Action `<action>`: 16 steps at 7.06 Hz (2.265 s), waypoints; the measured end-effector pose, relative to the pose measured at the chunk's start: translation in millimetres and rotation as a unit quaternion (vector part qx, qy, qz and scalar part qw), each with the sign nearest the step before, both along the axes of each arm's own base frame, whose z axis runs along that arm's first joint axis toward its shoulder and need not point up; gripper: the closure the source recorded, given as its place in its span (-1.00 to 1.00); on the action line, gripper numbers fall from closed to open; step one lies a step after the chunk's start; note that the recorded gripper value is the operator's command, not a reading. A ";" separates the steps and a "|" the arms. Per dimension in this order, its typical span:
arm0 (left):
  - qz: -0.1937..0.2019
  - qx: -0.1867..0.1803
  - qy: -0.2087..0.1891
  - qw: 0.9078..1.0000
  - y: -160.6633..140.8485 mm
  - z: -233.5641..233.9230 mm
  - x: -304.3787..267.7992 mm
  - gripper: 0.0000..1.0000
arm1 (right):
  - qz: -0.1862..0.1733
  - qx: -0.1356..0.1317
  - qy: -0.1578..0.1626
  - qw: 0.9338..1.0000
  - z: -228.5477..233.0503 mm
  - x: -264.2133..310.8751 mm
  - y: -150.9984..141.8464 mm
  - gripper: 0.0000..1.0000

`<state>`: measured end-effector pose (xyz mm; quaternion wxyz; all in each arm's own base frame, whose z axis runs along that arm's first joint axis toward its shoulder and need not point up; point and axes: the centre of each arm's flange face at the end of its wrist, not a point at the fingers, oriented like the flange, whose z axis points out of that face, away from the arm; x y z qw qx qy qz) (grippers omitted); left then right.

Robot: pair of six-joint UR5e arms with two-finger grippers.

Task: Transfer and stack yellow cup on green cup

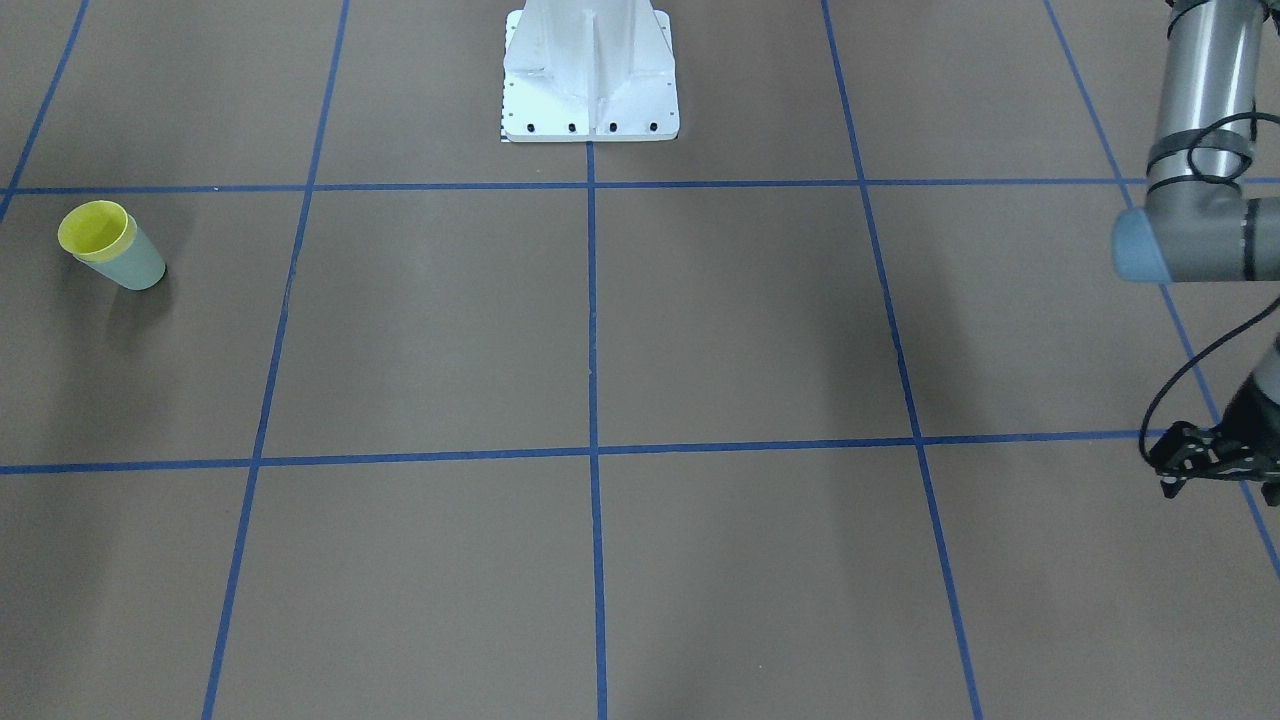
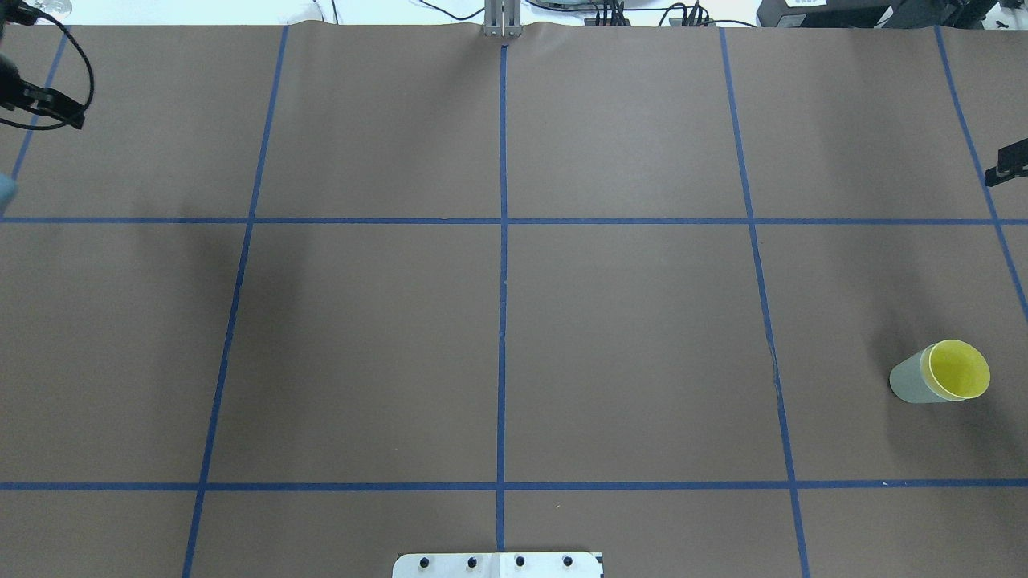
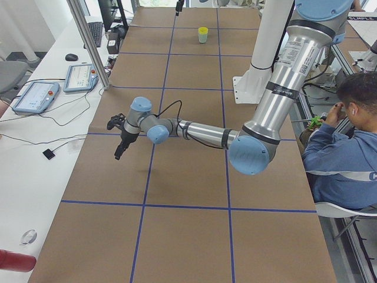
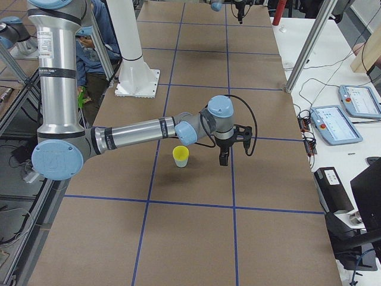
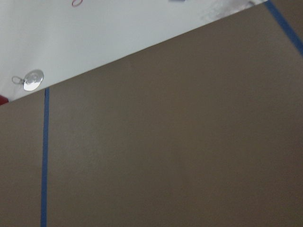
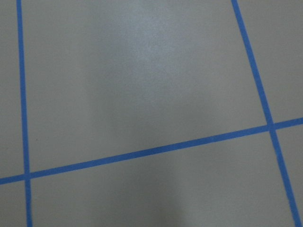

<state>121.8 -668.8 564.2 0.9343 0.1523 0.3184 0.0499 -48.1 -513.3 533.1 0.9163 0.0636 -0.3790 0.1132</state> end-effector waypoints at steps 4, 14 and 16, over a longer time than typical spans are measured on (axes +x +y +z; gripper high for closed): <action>-0.018 -0.055 0.123 0.991 42.2 15.8 -210.0 -1.00 | -0.059 -0.026 0.037 0.997 29.0 72.8 -9.3 -1.00; -0.010 -0.114 0.090 0.989 188.5 85.9 -205.8 -1.00 | -0.076 -0.037 0.025 0.996 89.6 128.3 12.1 -1.00; -0.013 -0.118 0.092 0.989 190.9 76.7 -205.8 -1.00 | -0.080 -0.038 0.014 0.996 92.4 126.3 7.8 -1.00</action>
